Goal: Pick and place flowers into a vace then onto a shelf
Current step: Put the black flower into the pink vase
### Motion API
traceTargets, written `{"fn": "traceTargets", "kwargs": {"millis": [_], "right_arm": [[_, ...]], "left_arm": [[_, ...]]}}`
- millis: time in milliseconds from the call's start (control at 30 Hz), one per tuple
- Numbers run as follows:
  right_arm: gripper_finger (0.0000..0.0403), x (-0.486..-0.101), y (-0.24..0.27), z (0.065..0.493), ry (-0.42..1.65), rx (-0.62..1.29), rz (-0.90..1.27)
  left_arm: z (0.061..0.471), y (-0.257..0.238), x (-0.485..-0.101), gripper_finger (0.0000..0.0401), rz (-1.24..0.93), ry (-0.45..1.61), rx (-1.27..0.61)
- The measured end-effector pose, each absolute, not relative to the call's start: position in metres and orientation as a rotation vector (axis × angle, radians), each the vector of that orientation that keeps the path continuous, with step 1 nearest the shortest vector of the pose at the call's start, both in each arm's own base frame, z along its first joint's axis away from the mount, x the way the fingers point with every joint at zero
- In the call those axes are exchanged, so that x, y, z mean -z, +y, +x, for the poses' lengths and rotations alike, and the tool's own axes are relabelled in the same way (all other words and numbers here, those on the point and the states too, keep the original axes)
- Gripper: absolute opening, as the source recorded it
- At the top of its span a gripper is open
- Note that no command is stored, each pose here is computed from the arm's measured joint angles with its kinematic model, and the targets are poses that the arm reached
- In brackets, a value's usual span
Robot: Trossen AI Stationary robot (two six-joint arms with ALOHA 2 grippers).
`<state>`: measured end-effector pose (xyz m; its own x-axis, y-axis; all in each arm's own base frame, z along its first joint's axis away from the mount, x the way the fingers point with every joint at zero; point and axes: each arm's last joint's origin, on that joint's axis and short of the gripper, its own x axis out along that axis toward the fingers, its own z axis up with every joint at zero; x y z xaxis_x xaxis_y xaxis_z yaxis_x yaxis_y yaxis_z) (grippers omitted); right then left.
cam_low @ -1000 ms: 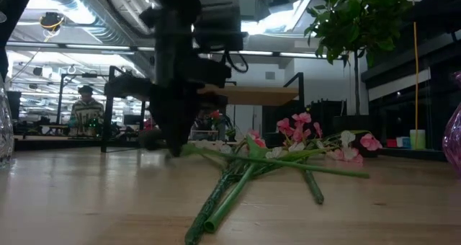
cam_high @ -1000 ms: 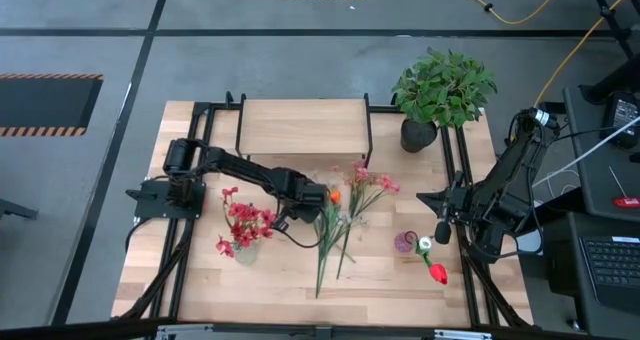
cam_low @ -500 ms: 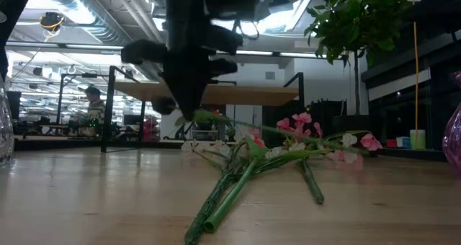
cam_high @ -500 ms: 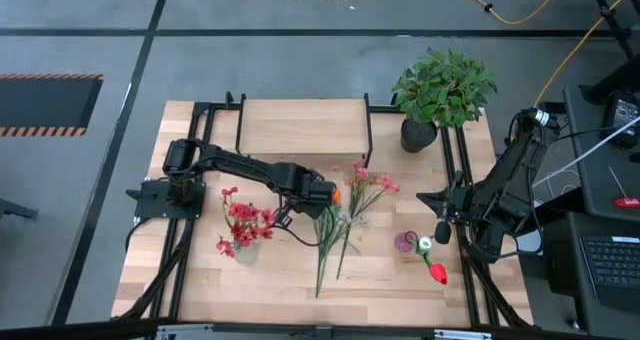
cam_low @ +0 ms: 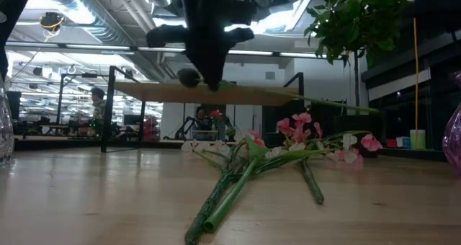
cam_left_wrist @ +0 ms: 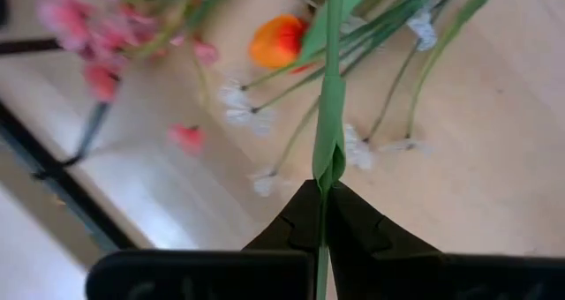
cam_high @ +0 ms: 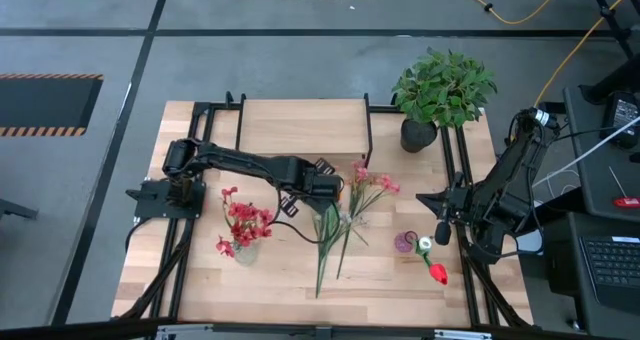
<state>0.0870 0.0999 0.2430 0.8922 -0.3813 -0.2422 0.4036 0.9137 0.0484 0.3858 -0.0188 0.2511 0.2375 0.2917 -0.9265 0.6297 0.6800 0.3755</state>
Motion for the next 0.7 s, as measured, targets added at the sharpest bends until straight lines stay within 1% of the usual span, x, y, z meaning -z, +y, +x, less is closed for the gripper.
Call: {"fn": "traceTargets", "kwargs": {"millis": [200, 333, 467, 600, 700], "right_arm": [[0.001, -0.245, 0.1, 0.087, 0.195, 0.42, 0.106], [0.001, -0.247, 0.1, 0.091, 0.174, 0.439, 0.161], [0.001, -0.249, 0.098, 0.096, 0.162, 0.467, 0.201], [0.001, -0.249, 0.097, 0.1, 0.195, 0.475, 0.235], [0.001, -0.256, 0.097, 0.103, 0.23, 0.464, 0.227]], "left_arm": [[0.391, -0.012, -0.267, 0.0004, 0.968, 1.317, 0.265], [0.395, -0.005, -0.277, 0.0004, 1.006, 1.292, 0.251], [0.403, 0.006, -0.282, 0.0004, 1.052, 1.214, 0.244], [0.411, 0.015, -0.287, 0.0004, 1.142, 1.142, 0.232], [0.417, 0.019, -0.291, 0.0004, 1.212, 1.099, 0.181]]}}
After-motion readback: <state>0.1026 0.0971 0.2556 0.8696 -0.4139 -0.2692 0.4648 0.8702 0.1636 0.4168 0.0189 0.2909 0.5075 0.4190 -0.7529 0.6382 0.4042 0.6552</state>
